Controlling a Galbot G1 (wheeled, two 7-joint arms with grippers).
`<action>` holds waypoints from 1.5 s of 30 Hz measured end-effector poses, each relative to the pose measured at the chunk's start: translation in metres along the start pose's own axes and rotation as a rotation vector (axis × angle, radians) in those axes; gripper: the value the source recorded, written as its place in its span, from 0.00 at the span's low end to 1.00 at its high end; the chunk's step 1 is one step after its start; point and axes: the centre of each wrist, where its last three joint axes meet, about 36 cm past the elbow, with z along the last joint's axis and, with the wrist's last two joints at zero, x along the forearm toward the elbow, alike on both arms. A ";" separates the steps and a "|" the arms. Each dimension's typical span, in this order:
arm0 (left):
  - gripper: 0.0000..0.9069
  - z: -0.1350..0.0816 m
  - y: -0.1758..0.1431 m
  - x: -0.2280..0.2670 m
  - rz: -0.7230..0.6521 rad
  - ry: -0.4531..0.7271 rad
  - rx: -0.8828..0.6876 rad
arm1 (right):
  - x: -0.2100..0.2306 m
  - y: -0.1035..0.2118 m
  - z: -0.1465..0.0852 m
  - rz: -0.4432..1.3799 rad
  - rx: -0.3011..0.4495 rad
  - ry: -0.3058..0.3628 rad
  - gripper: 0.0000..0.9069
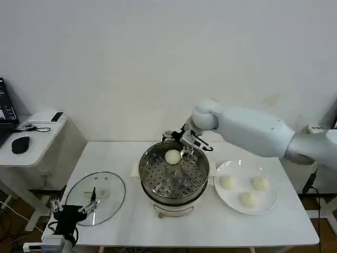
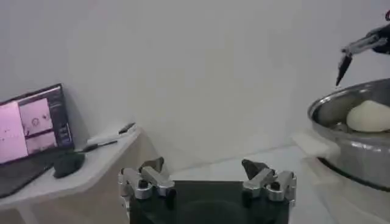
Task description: Take steamed baozi put them in steamer then cover it.
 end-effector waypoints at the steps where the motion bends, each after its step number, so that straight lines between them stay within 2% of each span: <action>1: 1.00 -0.001 0.001 0.000 -0.001 -0.001 0.000 | 0.007 0.003 0.001 0.004 -0.018 0.007 1.00; 7: 1.00 -0.006 0.007 -0.004 -0.002 -0.011 -0.007 | 0.052 0.029 0.006 0.016 -0.148 0.078 1.00; 12: 1.00 -0.012 0.009 -0.006 0.015 -0.020 -0.011 | 0.083 0.072 0.012 -0.014 -0.288 0.142 1.00; 17: 1.00 -0.013 0.013 -0.011 0.025 -0.023 -0.018 | 0.094 0.127 0.011 -0.059 -0.437 0.177 1.00; 25: 1.00 -0.012 0.019 -0.017 0.026 -0.020 -0.027 | 0.090 0.195 0.006 -0.114 -0.626 0.207 1.00; 36: 1.00 -0.013 0.022 -0.019 0.022 -0.021 -0.033 | 0.046 0.252 0.013 -0.164 -0.769 0.216 1.00; 45: 1.00 -0.013 0.030 -0.018 0.010 -0.019 -0.049 | 0.005 0.267 0.036 -0.168 -0.832 0.238 1.00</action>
